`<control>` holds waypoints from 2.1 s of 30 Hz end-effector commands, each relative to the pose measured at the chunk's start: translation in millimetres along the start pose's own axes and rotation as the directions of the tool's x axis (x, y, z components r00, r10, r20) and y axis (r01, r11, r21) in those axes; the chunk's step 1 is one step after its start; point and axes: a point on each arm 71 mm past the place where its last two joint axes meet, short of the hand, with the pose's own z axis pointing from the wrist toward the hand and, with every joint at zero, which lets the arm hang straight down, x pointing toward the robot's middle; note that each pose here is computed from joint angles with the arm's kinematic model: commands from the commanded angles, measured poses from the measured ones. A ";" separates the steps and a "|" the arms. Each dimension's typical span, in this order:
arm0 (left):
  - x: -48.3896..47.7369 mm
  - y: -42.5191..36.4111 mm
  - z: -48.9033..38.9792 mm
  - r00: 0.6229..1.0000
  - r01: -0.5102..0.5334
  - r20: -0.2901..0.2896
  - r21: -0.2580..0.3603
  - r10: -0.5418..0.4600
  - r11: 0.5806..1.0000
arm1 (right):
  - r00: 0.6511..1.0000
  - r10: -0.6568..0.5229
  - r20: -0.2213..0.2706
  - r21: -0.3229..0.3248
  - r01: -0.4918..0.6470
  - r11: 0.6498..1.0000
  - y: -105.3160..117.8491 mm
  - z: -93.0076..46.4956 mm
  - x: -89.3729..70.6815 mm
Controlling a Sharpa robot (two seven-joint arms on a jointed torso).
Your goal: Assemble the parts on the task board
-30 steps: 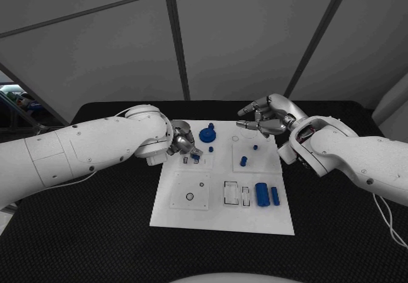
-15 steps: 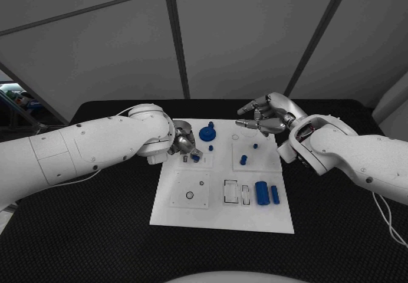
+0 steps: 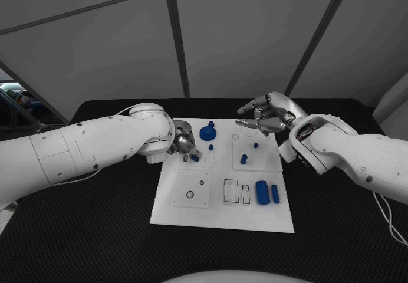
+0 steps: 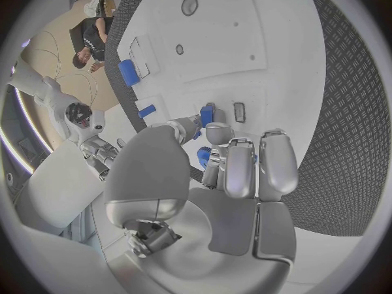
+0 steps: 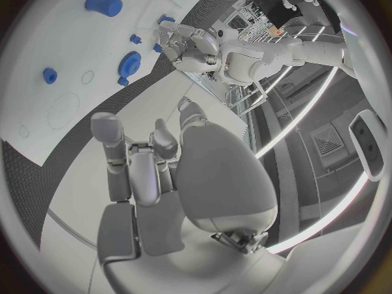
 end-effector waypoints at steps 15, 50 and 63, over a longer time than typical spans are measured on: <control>0.3 1.2 1.4 0.999 -0.028 -0.021 -0.016 0.028 0.999 | 1.000 -0.002 -0.006 -0.011 0.002 1.000 1.7 0.6 0.3; 0.4 1.7 9.6 0.997 -0.039 -0.065 -0.045 0.036 0.998 | 1.000 -0.002 -0.001 -0.016 0.002 1.000 1.9 -0.1 -0.5; 0.8 2.0 10.1 0.996 -0.046 -0.075 -0.048 0.042 0.998 | 1.000 -0.002 -0.001 -0.016 0.002 1.000 1.7 -0.3 -0.8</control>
